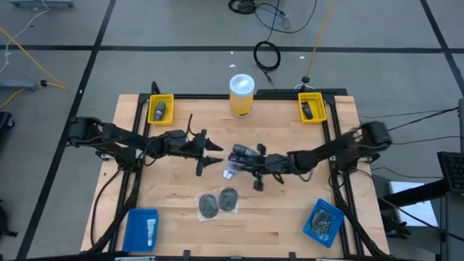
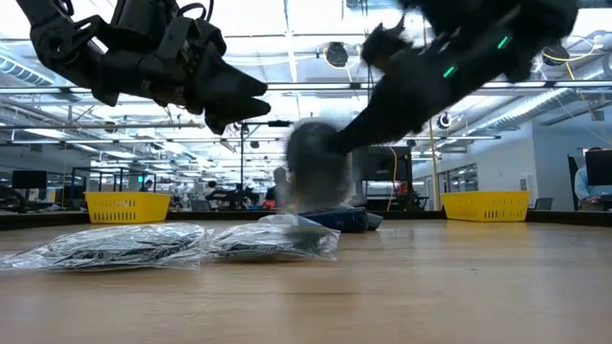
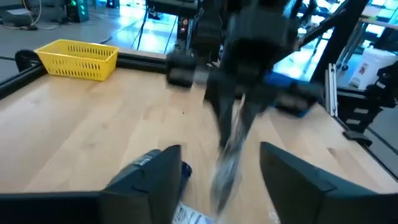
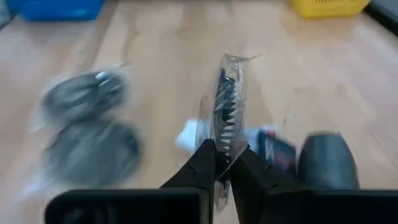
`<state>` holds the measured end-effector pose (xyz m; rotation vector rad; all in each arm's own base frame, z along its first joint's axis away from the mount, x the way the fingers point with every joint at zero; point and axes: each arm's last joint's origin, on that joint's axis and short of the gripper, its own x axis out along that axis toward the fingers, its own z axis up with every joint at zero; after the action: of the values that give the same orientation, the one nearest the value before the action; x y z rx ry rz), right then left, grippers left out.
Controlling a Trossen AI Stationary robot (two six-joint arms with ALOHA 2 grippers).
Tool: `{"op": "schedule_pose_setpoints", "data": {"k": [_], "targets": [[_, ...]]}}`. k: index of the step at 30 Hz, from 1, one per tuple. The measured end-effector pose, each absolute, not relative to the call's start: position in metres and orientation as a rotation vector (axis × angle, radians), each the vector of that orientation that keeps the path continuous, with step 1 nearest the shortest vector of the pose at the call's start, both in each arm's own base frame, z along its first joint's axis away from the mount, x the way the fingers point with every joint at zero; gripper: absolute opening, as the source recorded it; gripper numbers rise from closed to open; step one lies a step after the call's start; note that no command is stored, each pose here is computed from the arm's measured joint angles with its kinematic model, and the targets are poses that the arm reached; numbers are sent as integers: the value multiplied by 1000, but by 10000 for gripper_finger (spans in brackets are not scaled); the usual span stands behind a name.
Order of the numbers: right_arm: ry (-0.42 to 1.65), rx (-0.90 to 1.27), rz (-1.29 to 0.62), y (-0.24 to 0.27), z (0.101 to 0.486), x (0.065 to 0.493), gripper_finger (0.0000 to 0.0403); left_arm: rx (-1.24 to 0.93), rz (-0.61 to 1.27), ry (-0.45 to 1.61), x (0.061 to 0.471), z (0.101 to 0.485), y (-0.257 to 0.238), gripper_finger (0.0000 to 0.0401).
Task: Pick & Place Travel size toiletries
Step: Put the black hairbrush into the right blue bin
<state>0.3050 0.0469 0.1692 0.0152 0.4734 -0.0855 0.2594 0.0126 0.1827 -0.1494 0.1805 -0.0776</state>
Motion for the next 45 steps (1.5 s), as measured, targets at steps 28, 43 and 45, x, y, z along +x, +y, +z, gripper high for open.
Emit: {"op": "schedule_pose_setpoints", "data": {"k": [28,43,45], "targets": [[1471,39,-145,185,272,92,18,6,202,151,260,185,20,181],[1393,-240,-371,233,215,86,26,-8,286,104,258,189,40,152],[1377,-211,-388,233,215,87,33,-8,285,98,258,190,40,152]]}}
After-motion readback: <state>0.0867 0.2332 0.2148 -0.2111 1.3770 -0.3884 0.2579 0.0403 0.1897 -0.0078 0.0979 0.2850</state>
